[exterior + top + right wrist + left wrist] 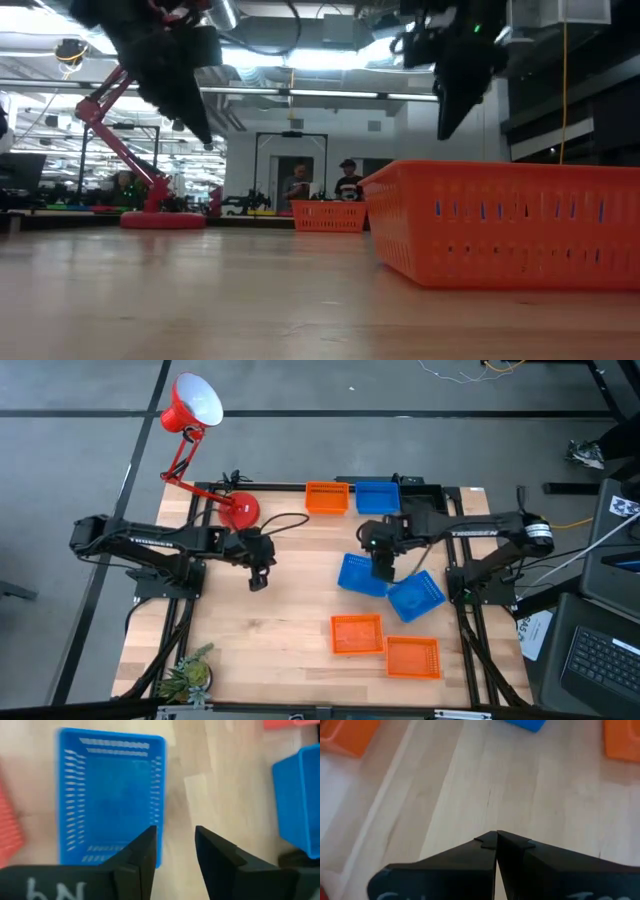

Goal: Stack baskets by color
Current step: Stack the bottom left blue bin on the top blue bin

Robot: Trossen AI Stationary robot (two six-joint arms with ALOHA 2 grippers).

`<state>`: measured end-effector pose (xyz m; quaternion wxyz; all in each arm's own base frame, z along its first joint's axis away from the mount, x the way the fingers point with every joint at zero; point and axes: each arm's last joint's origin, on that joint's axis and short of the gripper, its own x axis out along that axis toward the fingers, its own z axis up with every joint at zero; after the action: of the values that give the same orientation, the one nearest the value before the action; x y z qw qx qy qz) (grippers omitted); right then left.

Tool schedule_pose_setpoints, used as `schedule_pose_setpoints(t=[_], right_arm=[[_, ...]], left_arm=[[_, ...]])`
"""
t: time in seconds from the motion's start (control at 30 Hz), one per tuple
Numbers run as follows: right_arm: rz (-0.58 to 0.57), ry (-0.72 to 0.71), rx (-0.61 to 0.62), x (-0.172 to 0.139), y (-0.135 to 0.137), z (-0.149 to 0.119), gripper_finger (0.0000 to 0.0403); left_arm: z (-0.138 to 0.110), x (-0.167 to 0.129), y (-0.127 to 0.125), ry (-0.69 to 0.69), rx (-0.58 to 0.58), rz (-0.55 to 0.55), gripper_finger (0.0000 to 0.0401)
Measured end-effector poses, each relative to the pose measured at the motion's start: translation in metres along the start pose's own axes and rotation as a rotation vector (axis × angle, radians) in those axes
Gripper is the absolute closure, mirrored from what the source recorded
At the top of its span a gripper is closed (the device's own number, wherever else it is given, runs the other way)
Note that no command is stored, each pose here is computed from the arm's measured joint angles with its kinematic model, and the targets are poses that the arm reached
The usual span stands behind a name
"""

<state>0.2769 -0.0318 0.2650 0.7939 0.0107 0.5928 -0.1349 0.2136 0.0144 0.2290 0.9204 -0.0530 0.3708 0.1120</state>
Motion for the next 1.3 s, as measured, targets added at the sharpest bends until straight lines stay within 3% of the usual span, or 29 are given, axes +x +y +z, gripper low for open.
schedule_pose_setpoints(t=[0.17, 0.43, 0.8, 0.9, 1.03, 1.3], right_arm=[[-0.009, 0.019, -0.027, 0.030, -0.010, 0.008, 0.0270], [0.081, 0.021, -0.052, 0.067, -0.009, 0.004, 0.0270], [0.103, 0.013, -0.037, 0.099, -0.003, -0.016, 0.0271], [0.102, -0.007, -0.021, 0.106, -0.002, -0.021, 0.0303], [0.095, -0.047, -0.075, 0.104, -0.003, -0.015, 0.0387], [-0.050, -0.192, -0.217, 0.051, -0.029, 0.040, 0.0400]], left_arm=[[-0.024, 0.006, -0.004, -0.139, 0.000, -0.048, 0.0401], [-0.048, 0.001, -0.005, -0.298, 0.005, -0.107, 0.0401], [-0.073, 0.008, -0.001, -0.313, -0.034, -0.114, 0.0401], [-0.079, 0.011, -0.001, -0.316, -0.037, -0.116, 0.0401], [-0.081, 0.011, 0.000, -0.359, -0.025, -0.120, 0.0401], [-0.082, 0.012, 0.000, -0.399, 0.010, -0.118, 0.0401]])
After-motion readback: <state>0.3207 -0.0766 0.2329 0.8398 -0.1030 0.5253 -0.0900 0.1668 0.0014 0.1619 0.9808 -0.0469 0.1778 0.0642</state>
